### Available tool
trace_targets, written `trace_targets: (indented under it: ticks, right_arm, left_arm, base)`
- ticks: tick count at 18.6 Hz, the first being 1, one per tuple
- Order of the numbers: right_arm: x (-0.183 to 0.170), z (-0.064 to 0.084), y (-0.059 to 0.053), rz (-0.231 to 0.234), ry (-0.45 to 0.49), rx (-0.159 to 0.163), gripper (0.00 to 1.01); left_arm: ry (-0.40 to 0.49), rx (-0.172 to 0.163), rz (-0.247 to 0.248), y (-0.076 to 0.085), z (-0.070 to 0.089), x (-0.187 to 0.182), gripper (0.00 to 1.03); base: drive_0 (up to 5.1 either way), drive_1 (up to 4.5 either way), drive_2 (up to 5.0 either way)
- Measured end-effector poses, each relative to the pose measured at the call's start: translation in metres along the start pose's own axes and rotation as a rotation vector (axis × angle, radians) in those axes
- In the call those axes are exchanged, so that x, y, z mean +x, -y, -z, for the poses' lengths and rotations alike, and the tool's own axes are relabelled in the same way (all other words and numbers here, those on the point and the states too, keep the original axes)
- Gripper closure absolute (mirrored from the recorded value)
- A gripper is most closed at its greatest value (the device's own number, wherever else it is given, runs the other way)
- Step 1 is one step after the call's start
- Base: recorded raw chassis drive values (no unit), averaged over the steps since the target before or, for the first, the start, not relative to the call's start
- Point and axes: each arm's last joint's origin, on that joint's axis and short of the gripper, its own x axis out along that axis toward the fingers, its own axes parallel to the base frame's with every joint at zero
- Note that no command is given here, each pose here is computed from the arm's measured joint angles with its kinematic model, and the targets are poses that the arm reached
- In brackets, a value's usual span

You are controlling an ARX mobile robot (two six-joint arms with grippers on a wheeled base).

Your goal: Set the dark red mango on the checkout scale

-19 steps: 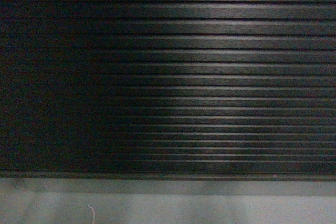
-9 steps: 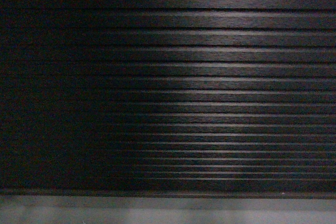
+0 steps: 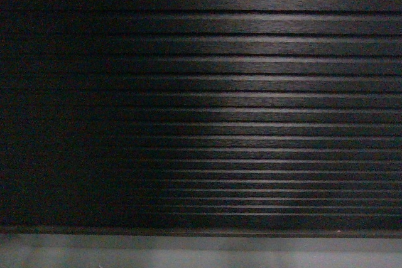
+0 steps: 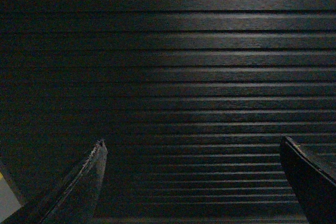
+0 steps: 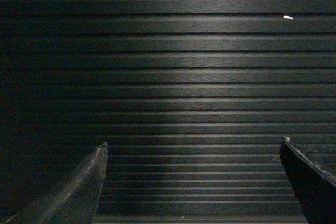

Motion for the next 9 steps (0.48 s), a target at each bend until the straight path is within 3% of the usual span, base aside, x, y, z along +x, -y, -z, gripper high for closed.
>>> trace_targets:
  ticks: [9]
  right_arm:
    - [0.0, -0.0003, 0.0, -0.001, 0.003, -0.001, 0.03]
  left_arm:
    - [0.0, 0.0, 0.0, 0.0, 0.0, 0.0, 0.05]
  base:
    - [0.0, 0.0, 0.0]
